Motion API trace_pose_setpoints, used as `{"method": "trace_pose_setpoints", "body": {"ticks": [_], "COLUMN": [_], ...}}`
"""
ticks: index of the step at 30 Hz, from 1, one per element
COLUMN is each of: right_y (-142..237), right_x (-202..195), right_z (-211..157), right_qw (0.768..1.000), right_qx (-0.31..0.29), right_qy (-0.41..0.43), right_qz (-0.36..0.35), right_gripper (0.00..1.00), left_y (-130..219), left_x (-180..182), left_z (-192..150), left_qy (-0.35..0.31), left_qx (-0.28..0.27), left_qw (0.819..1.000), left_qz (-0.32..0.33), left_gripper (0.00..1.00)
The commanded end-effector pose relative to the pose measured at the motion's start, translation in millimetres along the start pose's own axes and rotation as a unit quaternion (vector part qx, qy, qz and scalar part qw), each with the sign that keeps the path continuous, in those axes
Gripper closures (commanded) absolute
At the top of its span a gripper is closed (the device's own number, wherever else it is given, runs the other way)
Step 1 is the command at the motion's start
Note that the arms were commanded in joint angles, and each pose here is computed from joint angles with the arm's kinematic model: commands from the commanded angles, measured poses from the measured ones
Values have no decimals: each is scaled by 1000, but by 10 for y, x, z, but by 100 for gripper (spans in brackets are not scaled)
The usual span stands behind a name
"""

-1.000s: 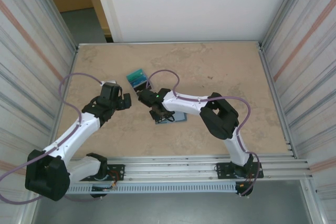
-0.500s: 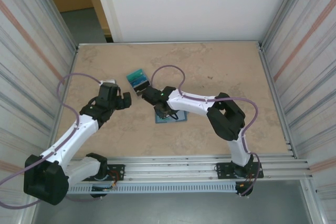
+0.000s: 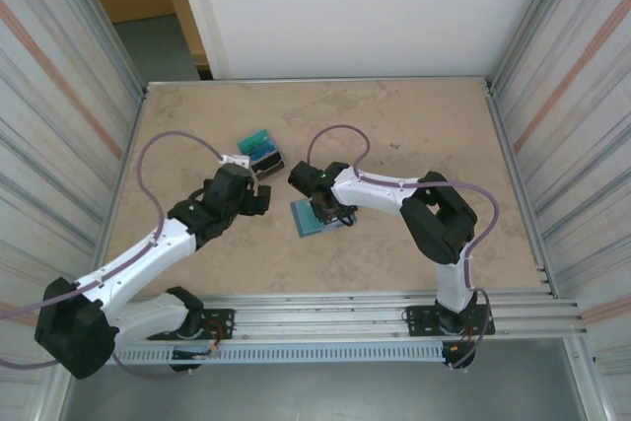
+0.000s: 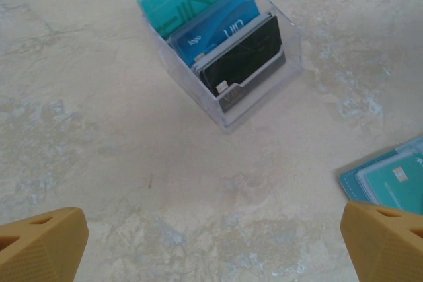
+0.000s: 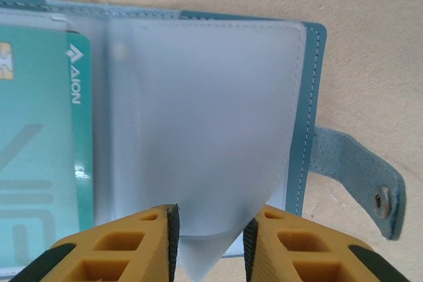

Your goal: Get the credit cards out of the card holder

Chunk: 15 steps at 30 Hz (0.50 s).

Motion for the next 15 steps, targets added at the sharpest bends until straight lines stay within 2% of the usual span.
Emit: {"method": "trace_pose_setpoints", "body": {"ticks": [1, 10, 15], "right_y": [95, 301, 406], "right_x": [-75, -175, -294], "right_z": [10, 90, 115], "right_qw": [1000, 999, 998], "right_qx": [-7, -32, -51], "right_qy": [-21, -34, -46], "right_qz": [6, 14, 3], "right_gripper": [66, 64, 65], "left_y": [-20, -76, -115], "left_x": [-73, -285, -437], "left_z": [-31, -198, -259], "left_qy": [11, 26, 3], "left_qx": [-3, 20, 29], "left_qw": [1000, 999, 1000], "left_qz": [4, -12, -10], "left_gripper": [1, 1, 1]}}
Point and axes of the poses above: each hand's point on the last joint's axis, 136 mm out from that joint toward the fingers, its own y axis back along the fingers, its own x axis along the line the jaws close on, z = x × y, the point moved 6 cm from there along y, back along the fingers, and after that the axes turned 9 degrees about -y, right-handed, at the moved point
